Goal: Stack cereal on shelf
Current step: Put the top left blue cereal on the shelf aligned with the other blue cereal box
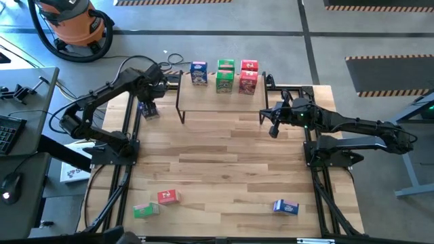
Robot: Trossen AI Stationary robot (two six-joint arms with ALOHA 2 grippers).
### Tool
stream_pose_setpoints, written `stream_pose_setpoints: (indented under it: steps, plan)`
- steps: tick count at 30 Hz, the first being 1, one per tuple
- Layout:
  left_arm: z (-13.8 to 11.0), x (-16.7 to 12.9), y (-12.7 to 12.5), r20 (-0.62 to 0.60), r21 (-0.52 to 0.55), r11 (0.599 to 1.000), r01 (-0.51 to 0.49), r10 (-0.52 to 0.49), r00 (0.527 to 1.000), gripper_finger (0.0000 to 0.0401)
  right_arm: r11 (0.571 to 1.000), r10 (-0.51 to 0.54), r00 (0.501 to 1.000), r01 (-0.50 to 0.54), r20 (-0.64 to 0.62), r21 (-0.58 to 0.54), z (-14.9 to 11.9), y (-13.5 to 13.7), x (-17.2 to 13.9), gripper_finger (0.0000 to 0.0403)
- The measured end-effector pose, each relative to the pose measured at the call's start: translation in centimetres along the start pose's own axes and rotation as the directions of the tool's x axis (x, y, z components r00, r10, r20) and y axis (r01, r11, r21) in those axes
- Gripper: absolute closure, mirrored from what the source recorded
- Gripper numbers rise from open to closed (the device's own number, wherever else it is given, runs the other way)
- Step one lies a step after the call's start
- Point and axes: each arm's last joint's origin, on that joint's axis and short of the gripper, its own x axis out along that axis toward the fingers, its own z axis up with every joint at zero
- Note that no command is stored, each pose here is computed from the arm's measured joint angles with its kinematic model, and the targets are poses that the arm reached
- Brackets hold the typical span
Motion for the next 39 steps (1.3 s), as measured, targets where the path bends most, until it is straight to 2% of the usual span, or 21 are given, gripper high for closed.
stream_pose_setpoints:
  steps: [15,19,25,33,39]
  plan:
    - [0.4,0.5,0.2,0.002,-0.014,1.000,0.007,-0.007,1.000,0.0188,1.000,0.026,1.000,-0.026,0.003,0.002,0.0,0.1,0.0,0.0403]
    - [0.4,0.4,0.1,0.011,-0.020,1.000,0.023,-0.023,1.000,0.0201,1.000,0.027,1.000,-0.027,0.003,0.002,0.0,0.1,0.0,0.0403]
    - [0.2,-0.3,-0.4,0.005,-0.009,0.999,-0.035,0.035,0.999,0.0219,1.000,0.027,1.000,-0.027,0.003,0.001,0.0,0.1,0.0,0.0403]
    - [0.2,-0.5,-0.5,0.026,-0.067,0.998,-0.020,0.022,0.999,0.0189,1.000,0.027,1.000,-0.027,0.003,0.001,0.0,0.1,0.0,0.0403]
    - [0.1,-1.1,-0.9,-0.019,-0.036,0.990,-0.140,0.139,0.990,0.0178,1.000,0.027,1.000,-0.027,0.003,0.002,0.0,0.1,0.0,0.0403]
